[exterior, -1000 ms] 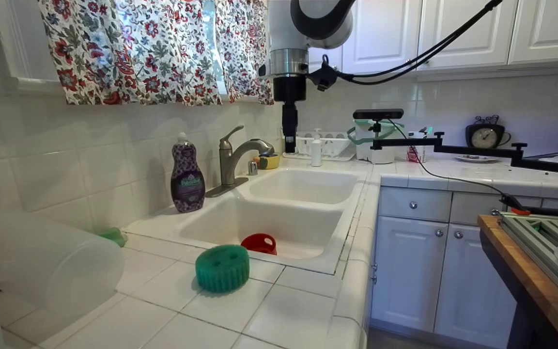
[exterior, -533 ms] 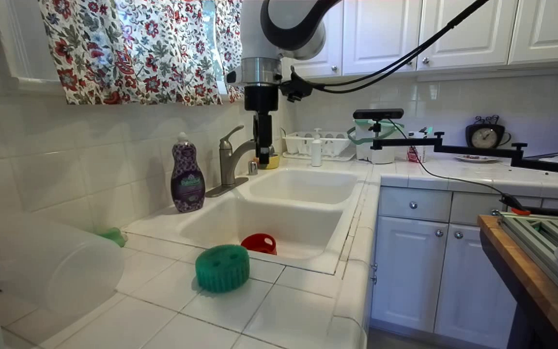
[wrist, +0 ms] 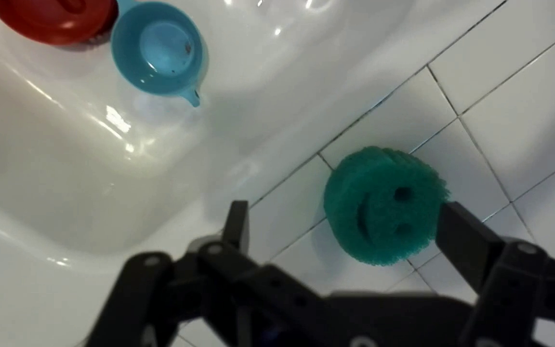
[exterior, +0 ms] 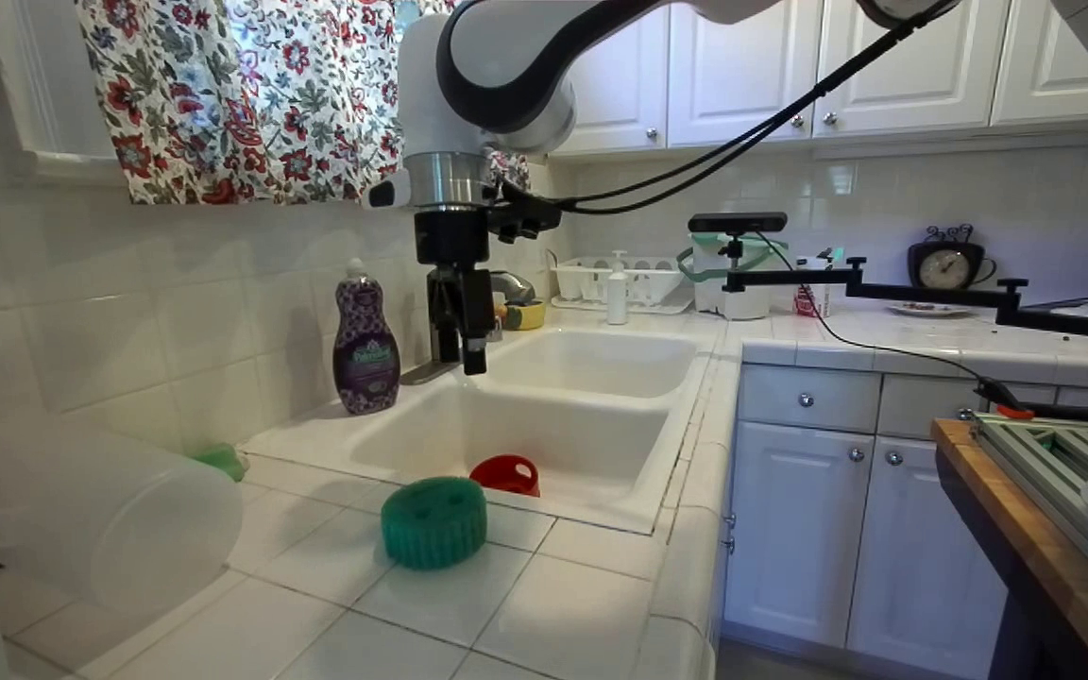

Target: Use the green sponge to clean the surface

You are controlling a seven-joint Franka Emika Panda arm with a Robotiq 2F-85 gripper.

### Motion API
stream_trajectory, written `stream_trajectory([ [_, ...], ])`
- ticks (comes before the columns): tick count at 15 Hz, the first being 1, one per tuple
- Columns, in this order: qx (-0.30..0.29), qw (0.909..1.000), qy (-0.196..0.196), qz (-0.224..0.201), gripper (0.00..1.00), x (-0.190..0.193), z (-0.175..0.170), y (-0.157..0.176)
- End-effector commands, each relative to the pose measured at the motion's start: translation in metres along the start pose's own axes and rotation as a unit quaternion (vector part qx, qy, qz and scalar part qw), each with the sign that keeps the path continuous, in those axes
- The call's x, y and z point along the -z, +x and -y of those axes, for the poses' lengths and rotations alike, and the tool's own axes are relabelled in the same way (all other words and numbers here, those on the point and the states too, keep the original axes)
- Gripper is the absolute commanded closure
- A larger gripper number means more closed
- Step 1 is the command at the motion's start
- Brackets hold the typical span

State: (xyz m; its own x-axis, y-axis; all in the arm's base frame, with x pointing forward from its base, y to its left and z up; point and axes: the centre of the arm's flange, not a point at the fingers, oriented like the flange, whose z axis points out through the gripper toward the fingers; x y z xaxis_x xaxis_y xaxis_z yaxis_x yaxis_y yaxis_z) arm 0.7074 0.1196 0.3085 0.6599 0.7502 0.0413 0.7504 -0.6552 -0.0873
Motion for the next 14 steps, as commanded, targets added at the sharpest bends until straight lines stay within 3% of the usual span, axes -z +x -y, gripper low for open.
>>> stream_trajectory([
  [1,0.040,0.9989,0.023,-0.013,0.00,-0.009,-0.018,0.019],
  [5,0.060,0.9974,0.038,-0.013,0.00,-0.021,-0.020,0.028],
  [6,0.039,0.9991,0.017,-0.009,0.00,-0.022,-0.010,0.015],
  [14,0.013,0.9991,0.030,-0.026,0.00,-0.023,-0.011,0.014],
])
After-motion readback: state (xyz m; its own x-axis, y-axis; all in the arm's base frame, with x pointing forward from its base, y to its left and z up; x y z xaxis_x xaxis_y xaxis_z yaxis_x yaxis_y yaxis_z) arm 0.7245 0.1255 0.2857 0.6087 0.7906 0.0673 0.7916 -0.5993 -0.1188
